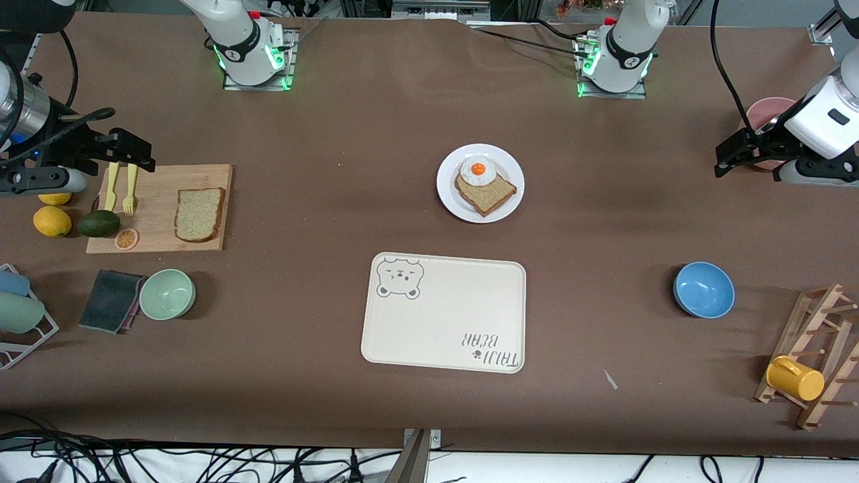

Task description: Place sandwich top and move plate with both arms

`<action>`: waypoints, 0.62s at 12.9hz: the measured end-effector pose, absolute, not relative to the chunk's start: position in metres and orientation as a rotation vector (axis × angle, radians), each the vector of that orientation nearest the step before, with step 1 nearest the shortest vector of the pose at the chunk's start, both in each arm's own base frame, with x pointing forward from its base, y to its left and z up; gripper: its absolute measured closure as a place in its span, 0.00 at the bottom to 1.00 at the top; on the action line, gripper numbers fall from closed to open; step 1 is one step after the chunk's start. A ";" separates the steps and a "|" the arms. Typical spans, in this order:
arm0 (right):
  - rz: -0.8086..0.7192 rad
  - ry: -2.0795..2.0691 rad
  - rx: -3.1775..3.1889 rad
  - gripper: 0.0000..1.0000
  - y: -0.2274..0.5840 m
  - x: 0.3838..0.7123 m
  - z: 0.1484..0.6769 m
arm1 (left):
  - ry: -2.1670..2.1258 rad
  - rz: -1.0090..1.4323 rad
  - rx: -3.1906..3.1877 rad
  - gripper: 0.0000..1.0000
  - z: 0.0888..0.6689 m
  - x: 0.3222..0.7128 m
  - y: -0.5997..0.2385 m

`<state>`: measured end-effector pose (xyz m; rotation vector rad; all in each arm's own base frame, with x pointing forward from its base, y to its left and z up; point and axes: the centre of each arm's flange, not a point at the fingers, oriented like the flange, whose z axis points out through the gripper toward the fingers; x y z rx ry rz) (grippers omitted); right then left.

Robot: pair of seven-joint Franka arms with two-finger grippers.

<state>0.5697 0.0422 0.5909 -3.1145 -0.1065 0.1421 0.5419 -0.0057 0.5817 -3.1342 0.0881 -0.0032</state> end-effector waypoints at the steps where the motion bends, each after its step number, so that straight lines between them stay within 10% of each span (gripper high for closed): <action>1: 0.142 -0.107 -3.115 0.00 0.042 0.570 0.591 | 0.088 -0.003 -3.134 0.00 0.582 0.542 -0.006; 8: 0.198 -0.124 -3.158 0.00 0.042 0.574 0.559 | 0.088 -0.003 -3.134 0.00 0.582 0.542 -0.006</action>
